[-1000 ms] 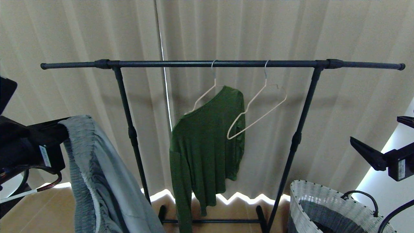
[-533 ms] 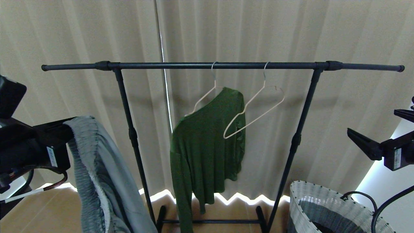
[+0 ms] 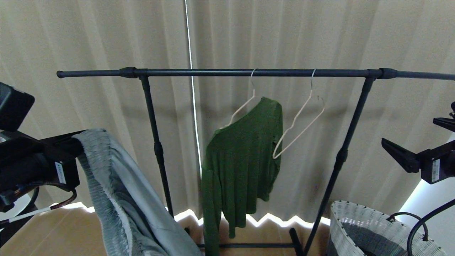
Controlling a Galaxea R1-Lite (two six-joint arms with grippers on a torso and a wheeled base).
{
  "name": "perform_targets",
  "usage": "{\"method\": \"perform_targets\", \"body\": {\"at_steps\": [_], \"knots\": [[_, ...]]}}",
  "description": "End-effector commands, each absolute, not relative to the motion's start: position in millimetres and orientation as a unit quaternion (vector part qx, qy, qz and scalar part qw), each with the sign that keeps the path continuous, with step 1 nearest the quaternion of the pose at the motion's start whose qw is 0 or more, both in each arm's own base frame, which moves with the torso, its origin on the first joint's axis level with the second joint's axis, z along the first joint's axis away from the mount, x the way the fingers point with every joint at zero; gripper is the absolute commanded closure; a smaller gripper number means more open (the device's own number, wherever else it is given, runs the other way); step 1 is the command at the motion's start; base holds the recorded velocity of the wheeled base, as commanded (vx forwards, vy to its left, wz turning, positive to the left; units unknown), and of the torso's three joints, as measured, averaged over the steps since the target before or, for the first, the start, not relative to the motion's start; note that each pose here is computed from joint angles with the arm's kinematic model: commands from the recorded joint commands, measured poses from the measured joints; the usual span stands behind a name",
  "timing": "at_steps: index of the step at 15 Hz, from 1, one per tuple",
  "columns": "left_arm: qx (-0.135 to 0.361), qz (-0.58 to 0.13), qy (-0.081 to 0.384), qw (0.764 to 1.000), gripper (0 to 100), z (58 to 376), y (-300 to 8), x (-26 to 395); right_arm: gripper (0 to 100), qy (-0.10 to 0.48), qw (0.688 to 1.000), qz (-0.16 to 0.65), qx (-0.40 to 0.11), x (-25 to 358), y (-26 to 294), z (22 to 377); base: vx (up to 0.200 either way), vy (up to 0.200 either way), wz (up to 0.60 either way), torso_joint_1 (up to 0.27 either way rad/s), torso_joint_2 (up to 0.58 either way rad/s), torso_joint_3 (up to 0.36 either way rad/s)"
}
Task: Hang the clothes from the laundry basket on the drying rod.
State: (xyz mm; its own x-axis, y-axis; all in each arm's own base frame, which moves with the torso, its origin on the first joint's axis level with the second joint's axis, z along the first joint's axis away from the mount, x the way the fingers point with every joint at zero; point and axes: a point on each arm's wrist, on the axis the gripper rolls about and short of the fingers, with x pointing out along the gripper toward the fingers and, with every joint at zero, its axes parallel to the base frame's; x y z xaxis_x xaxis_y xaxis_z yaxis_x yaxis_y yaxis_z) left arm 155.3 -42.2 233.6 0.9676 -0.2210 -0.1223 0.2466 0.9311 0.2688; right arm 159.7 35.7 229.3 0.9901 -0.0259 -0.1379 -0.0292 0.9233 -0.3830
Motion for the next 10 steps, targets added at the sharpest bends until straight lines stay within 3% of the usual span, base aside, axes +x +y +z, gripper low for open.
{"method": "perform_targets", "body": {"at_steps": [1, 9, 10], "knots": [[0.143, -0.12, 0.046, 0.981, 100, 233, -43, 156, 0, 0.074, 0.978, -0.005, -0.196, 161, 34, 229, 0.0, 0.2, 0.0, 0.002, 0.01, 0.002], [0.147, -0.122, 0.056, 0.98, 100, 229, -44, 159, 0, 0.061, 0.983, 0.037, -0.166, 177, 39, 239, 0.0, 0.0, 0.0, 0.0, 0.0, 0.0], [0.147, -0.122, 0.056, 0.98, 100, 229, -44, 159, 0, 0.062, 0.983, 0.038, -0.167, 177, 39, 239, 0.2, 0.0, 0.0, 0.007, 0.0, 0.002]]}}
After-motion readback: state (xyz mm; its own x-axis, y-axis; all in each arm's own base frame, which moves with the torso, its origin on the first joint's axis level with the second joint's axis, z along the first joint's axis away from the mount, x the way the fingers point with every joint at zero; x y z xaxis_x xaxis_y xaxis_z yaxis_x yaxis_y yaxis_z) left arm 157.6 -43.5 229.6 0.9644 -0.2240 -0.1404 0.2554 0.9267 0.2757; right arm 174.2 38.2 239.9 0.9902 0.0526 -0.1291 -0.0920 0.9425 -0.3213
